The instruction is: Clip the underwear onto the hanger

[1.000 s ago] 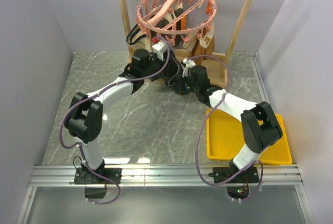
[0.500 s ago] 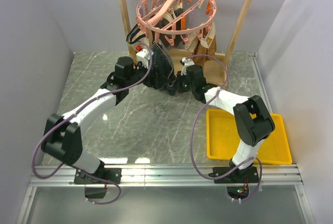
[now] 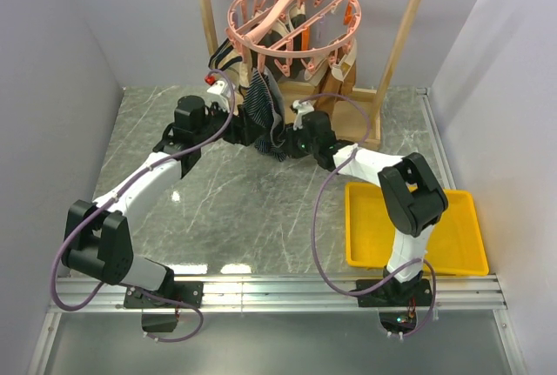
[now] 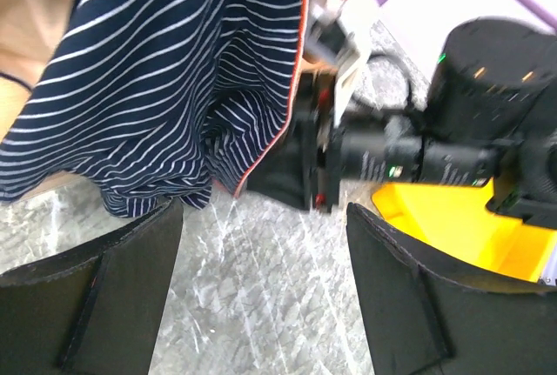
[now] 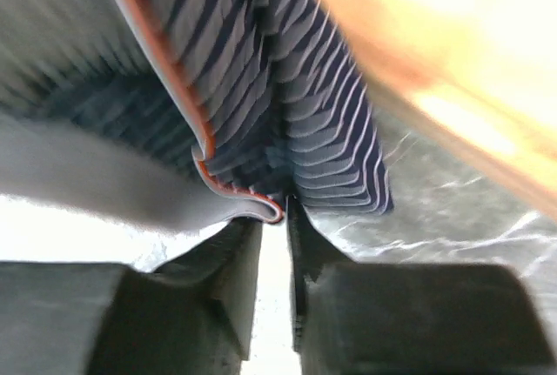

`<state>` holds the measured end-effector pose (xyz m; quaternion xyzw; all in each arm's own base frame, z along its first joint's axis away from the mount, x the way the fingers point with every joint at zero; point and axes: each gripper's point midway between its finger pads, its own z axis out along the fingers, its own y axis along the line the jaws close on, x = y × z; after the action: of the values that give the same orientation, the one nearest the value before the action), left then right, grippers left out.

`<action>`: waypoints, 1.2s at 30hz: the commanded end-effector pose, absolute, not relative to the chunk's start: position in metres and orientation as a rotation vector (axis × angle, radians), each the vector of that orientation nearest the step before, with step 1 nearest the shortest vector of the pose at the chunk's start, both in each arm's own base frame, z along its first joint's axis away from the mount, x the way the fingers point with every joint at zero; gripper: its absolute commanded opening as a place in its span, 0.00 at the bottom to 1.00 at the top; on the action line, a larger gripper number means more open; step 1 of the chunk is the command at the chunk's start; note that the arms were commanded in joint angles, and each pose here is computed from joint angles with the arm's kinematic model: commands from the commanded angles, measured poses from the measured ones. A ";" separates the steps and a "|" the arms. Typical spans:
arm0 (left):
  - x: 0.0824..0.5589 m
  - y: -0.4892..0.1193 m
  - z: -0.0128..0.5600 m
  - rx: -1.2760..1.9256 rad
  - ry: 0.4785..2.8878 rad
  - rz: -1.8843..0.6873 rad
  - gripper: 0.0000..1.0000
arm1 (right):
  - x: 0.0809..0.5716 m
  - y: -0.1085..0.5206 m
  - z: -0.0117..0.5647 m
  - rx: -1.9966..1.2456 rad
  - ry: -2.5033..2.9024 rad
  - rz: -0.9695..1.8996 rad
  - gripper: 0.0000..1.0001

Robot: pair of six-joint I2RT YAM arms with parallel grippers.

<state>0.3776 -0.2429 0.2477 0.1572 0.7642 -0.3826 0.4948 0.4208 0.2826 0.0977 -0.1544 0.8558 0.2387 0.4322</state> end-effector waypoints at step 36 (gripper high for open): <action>0.375 -0.226 0.298 0.568 1.549 -0.809 0.86 | 0.388 0.243 0.176 -0.437 1.990 0.643 0.66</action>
<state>0.3836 -0.2273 0.2583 0.2057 0.7246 -0.3574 0.5522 0.3983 0.2459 0.1530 -0.1619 0.8357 0.2507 0.4611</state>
